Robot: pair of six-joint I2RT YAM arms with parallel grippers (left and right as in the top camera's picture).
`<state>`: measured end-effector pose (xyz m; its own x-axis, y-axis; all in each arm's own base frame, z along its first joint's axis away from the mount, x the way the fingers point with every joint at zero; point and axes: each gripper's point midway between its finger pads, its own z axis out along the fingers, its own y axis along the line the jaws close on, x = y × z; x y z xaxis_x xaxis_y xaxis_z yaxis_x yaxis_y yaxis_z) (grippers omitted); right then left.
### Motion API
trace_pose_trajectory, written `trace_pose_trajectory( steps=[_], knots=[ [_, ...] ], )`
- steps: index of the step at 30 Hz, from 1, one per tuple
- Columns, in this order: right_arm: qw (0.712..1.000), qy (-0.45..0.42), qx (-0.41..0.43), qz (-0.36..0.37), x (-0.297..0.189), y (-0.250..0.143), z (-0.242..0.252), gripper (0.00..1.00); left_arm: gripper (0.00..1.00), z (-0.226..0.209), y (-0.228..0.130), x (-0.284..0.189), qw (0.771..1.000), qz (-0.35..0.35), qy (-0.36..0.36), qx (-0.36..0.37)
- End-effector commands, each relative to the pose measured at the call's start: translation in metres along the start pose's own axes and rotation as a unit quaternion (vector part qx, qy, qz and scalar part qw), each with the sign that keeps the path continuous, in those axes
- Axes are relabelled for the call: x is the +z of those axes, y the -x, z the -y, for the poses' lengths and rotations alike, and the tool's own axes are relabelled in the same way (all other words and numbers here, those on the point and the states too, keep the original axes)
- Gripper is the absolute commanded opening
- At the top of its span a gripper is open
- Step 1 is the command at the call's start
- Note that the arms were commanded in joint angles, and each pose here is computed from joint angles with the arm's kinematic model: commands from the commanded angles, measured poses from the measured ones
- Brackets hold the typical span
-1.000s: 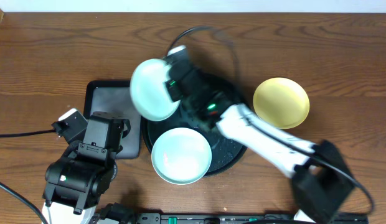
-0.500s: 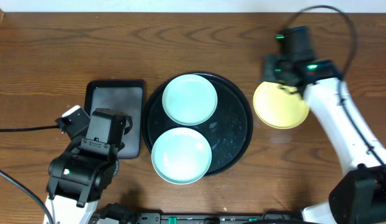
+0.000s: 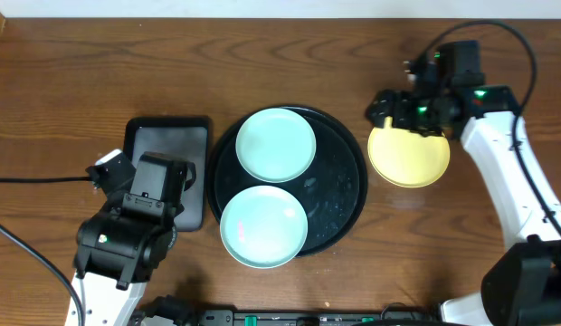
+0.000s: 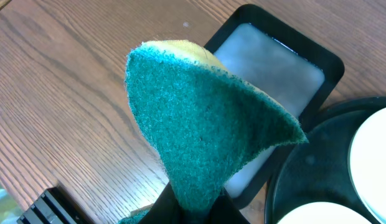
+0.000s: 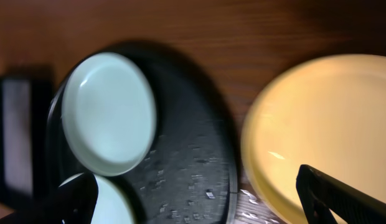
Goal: Clean dirty plates on tray and stack at the side
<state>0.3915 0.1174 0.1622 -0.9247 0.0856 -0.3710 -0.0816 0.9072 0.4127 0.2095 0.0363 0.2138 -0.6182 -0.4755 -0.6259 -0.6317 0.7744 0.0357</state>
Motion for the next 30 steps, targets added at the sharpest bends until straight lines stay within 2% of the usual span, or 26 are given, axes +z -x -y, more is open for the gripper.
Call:
trace_pose_trajectory(
  steps=[1, 7, 13, 18, 20, 27, 30],
  knots=[
    [0.998, 0.017, -0.055, -0.017, 0.016, -0.012, -0.032, 0.99, 0.08, -0.002, -0.002, 0.004, 1.0, -0.002, 0.01, 0.012],
    [0.991, -0.038, -0.123, -0.021, 0.058, -0.023, -0.055, 0.96, 0.08, 0.0, -0.003, 0.007, 1.0, -0.007, 0.015, 0.018],
    [0.979, -0.117, -0.165, -0.034, 0.112, -0.038, -0.048, 0.92, 0.08, 0.001, -0.003, 0.009, 0.999, -0.01, 0.018, 0.025],
    [0.976, -0.119, -0.176, -0.049, 0.149, -0.049, -0.047, 0.88, 0.08, 0.003, -0.003, 0.012, 0.999, -0.013, 0.022, 0.028],
    [0.976, -0.118, -0.178, -0.051, 0.159, -0.051, -0.046, 0.83, 0.08, 0.005, -0.003, 0.013, 0.999, -0.015, 0.023, 0.031],
    [0.98, -0.079, -0.172, -0.061, 0.169, -0.057, -0.058, 0.8, 0.08, 0.008, -0.004, 0.018, 0.999, -0.02, 0.028, 0.041],
    [0.982, -0.057, -0.171, -0.063, 0.171, -0.059, -0.066, 0.71, 0.08, 0.008, -0.005, 0.018, 0.998, -0.021, 0.03, 0.043]
  ],
)
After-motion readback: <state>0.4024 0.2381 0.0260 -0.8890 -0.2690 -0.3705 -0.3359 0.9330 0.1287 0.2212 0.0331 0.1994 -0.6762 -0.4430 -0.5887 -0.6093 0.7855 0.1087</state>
